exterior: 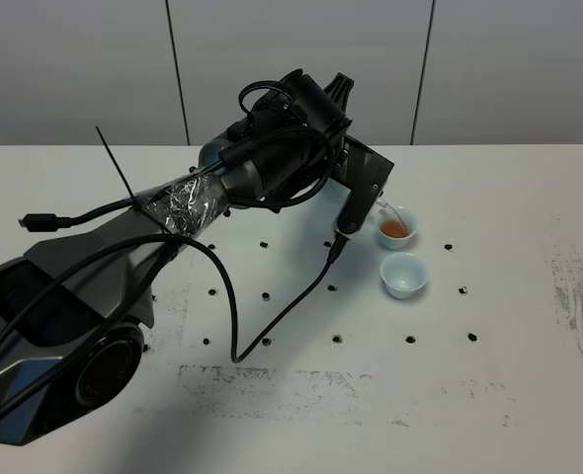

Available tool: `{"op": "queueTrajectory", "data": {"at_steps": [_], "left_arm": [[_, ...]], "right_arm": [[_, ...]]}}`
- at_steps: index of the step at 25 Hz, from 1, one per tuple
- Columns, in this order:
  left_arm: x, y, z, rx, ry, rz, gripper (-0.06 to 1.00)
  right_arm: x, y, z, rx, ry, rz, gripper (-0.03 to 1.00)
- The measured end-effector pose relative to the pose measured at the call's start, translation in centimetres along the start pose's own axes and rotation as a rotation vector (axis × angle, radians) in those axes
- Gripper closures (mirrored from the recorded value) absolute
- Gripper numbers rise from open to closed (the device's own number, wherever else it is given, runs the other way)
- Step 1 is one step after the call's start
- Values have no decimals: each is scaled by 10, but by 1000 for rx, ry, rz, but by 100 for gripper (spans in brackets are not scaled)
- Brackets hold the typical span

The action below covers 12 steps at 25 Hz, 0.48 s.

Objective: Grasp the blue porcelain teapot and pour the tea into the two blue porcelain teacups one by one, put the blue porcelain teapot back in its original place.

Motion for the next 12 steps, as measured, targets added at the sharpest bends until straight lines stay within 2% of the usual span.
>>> {"op": "queueTrajectory", "data": {"at_steps": [12], "left_arm": [[-1, -2, 5, 5, -21, -2, 90]], "right_arm": [[0, 0, 0, 0, 0, 0, 62]]}}
Point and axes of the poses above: a point on each arm's last joint axis where the gripper is mounted, y pointing back along that axis away from the gripper, x along the wrist's bending axis when the last joint is at zero, z = x × y, the point moved 5 cm from there along -y, pointing out along that axis toward the gripper, and after that the axes turned 11 degrees about -y, right-handed, at the moved point
